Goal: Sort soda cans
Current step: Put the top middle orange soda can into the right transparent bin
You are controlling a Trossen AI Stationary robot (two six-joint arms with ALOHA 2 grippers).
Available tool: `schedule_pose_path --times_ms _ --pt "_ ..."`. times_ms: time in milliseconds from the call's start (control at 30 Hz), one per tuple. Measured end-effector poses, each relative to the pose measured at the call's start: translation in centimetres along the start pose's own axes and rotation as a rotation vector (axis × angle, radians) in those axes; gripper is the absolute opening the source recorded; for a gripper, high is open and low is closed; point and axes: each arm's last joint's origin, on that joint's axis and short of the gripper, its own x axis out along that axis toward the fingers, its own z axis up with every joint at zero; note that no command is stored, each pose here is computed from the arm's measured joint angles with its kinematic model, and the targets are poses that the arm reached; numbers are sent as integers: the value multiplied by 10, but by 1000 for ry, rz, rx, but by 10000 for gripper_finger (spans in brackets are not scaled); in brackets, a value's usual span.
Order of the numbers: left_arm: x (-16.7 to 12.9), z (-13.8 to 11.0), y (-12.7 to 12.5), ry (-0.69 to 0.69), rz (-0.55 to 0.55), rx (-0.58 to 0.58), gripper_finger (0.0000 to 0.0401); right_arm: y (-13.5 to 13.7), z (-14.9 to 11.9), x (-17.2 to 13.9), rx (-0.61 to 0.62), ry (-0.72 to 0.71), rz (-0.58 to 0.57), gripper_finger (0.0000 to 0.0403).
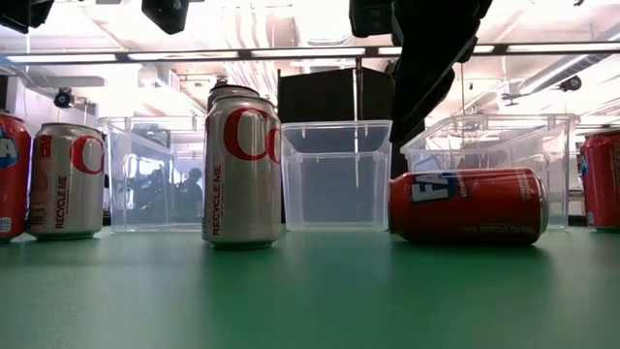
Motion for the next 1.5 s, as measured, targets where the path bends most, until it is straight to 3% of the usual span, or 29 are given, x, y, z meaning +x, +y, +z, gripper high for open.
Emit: schedule_pose_path --times_ms 467,833,967,1200,1400,1500 --pt "0 -1 0 3 2 18 259 -24 6 10 11 50 5 359" --pt "1 -2 1 14 5 24 259 -23 -10 76 139 212 -91 359" --pt "2 -2 0 14 5 27 259 -21 -12 87 157 255 -77 342" --pt "2 -1 0 11 4 29 259 -19 -13 74 94 266 -40 302" --pt "2 -1 0 11 5 26 259 -14 -9 44 -62 196 9 355" --pt "2 0 0 1 3 23 259 -15 -10 36 -75 189 3 366"
